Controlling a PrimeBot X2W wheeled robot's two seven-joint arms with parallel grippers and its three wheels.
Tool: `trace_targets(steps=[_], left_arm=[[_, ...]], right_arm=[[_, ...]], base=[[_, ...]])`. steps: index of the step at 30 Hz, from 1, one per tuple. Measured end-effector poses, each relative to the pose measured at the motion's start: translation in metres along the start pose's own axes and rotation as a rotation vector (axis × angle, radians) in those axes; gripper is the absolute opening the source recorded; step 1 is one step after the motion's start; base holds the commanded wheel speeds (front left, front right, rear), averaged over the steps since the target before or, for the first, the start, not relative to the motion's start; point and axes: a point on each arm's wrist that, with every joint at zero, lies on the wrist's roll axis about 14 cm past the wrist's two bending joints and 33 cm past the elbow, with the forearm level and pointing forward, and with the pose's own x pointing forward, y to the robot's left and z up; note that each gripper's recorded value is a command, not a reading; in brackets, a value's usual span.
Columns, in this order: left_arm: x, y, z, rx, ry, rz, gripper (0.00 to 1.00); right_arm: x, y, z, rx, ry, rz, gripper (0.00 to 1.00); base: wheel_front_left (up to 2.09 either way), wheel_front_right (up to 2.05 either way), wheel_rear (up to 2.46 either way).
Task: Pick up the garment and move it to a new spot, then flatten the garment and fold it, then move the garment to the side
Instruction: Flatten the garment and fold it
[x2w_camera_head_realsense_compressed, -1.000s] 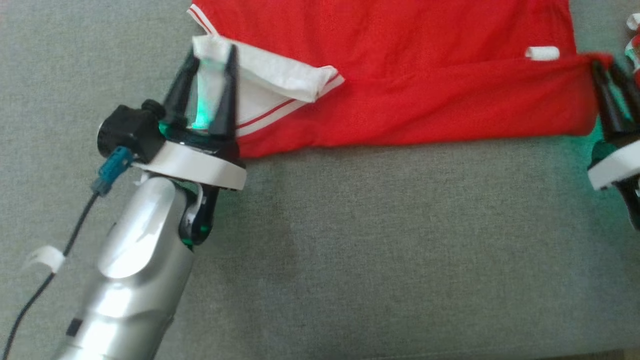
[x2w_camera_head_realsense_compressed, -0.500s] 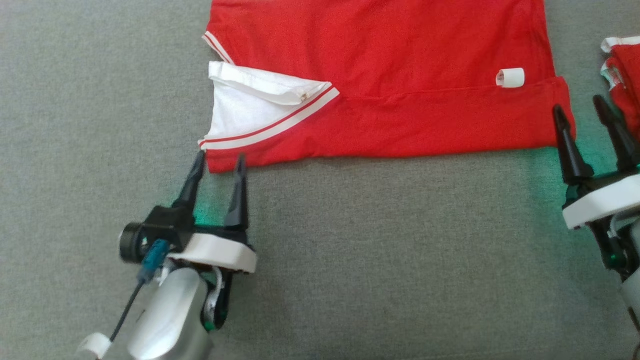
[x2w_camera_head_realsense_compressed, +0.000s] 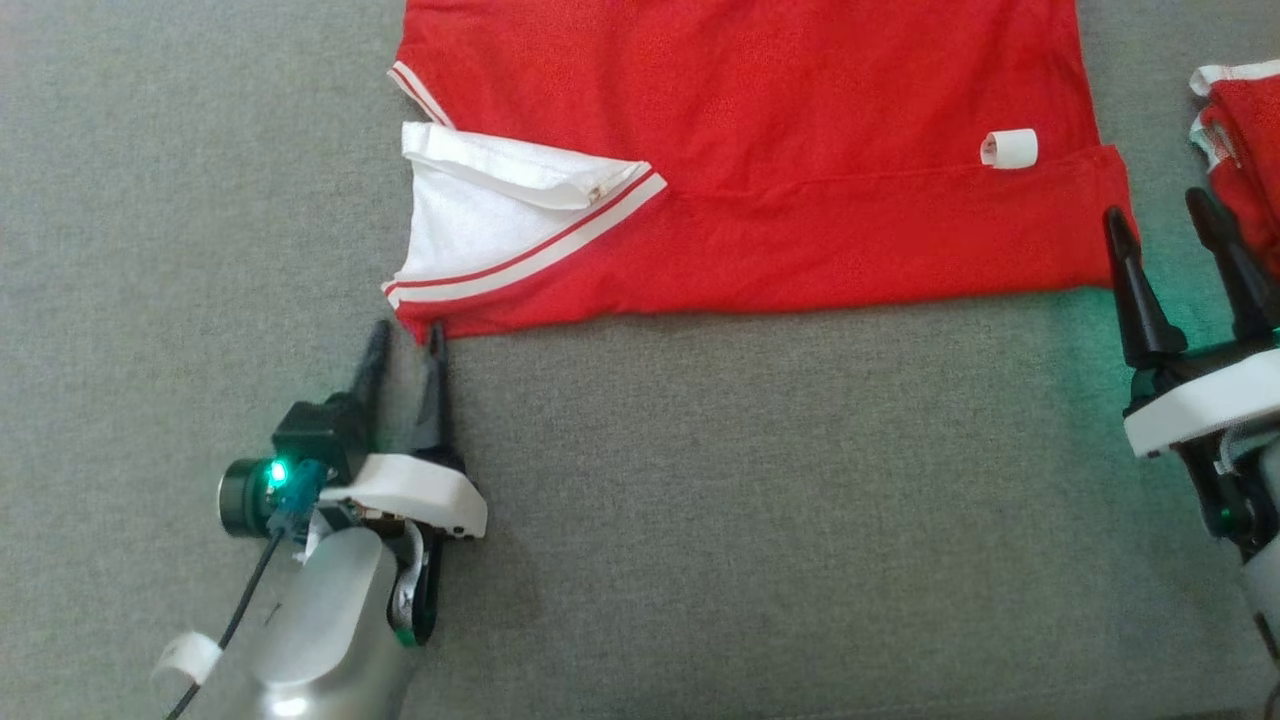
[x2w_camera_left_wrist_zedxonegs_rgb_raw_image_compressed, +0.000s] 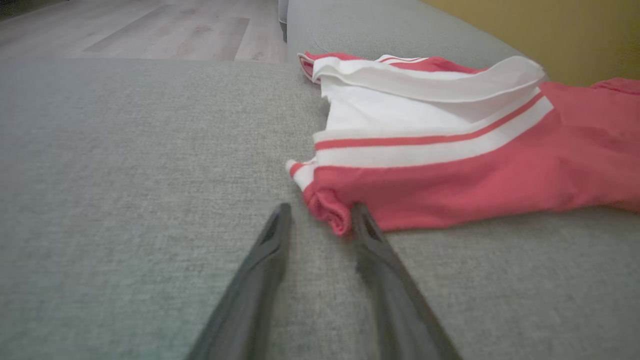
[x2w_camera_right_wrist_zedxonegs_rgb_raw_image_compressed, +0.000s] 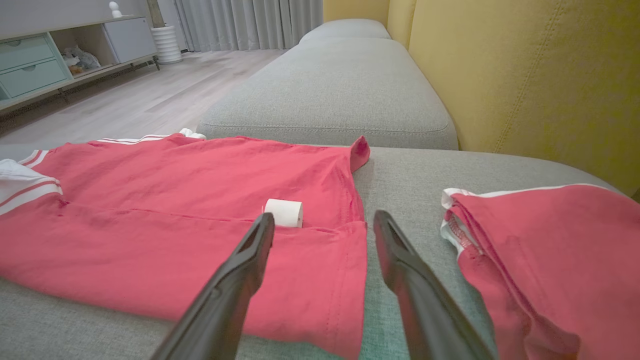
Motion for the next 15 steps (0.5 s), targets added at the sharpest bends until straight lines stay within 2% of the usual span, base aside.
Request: trace_targets(steps=[1, 10, 15], left_arm=[[0.001, -0.002, -0.001, 0.000, 0.004, -0.015, 0.00], [-0.004, -0.008, 0.028, 0.036, -0.084, -0.047, 0.00], [-0.018, -0.005, 0.032, 0.033, -0.111, -0.042, 0.00]], right_arm=[[0.000, 0.000, -0.001, 0.000, 0.003, -0.001, 1.00], [-0.005, -0.006, -0.021, 0.049, 0.064, -0.041, 1.00], [-0.010, -0.005, -0.047, 0.090, 0.150, -0.058, 1.00]], base=[[0.00, 0.00, 0.00], [0.00, 0.00, 0.00], [0.00, 0.00, 0.00]])
